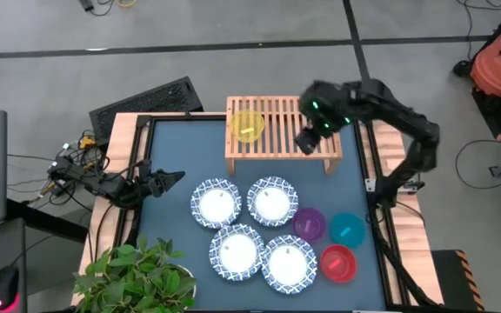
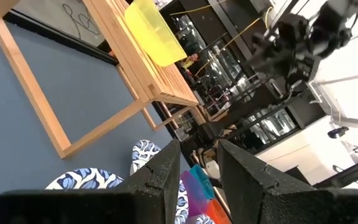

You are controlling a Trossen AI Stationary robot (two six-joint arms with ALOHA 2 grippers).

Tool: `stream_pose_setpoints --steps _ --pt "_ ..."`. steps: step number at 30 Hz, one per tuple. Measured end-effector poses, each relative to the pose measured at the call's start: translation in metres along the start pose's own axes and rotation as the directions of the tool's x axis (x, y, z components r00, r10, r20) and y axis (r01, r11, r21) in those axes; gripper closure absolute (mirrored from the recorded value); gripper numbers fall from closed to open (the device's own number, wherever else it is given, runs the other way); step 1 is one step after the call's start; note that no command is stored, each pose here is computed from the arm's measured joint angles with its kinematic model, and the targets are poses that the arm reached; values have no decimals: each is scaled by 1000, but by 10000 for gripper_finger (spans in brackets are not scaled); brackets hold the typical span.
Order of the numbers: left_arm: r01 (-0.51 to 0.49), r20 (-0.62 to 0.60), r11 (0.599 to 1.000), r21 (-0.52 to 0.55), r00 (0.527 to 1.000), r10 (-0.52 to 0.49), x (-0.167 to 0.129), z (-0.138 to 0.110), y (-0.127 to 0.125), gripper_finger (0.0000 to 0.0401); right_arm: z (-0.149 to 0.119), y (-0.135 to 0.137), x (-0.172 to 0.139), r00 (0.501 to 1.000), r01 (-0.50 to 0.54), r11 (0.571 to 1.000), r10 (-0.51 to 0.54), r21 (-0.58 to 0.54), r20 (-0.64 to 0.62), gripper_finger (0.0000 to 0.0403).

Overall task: Place and stack bowls onto a shelf
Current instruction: Put the top right white bowl on the shelf

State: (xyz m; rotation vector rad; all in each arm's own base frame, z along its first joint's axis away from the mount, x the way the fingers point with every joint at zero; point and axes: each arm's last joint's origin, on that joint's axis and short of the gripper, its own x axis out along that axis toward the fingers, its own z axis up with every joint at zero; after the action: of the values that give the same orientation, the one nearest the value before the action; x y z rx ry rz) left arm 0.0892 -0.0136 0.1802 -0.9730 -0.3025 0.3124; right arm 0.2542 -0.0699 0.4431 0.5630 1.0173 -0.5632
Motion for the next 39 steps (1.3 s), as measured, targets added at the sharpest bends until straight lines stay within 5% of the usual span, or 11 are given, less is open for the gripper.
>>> stream_pose_setpoints --steps 7,14,25,39 --pt "-30 33 1000 9 999 30 0 1 1 307 -73 8 19 984 174 965 -165 195 -61 226" --pt "-76 87 997 11 993 75 0 2 3 307 -134 1 83 942 326 887 -277 327 -190 213" --pt "-86 97 996 34 992 83 0 2 3 307 -153 4 165 998 18 937 2 350 -58 182" --pt "-82 93 996 26 992 80 0 2 3 307 -161 -2 196 994 -102 921 109 375 2 177"
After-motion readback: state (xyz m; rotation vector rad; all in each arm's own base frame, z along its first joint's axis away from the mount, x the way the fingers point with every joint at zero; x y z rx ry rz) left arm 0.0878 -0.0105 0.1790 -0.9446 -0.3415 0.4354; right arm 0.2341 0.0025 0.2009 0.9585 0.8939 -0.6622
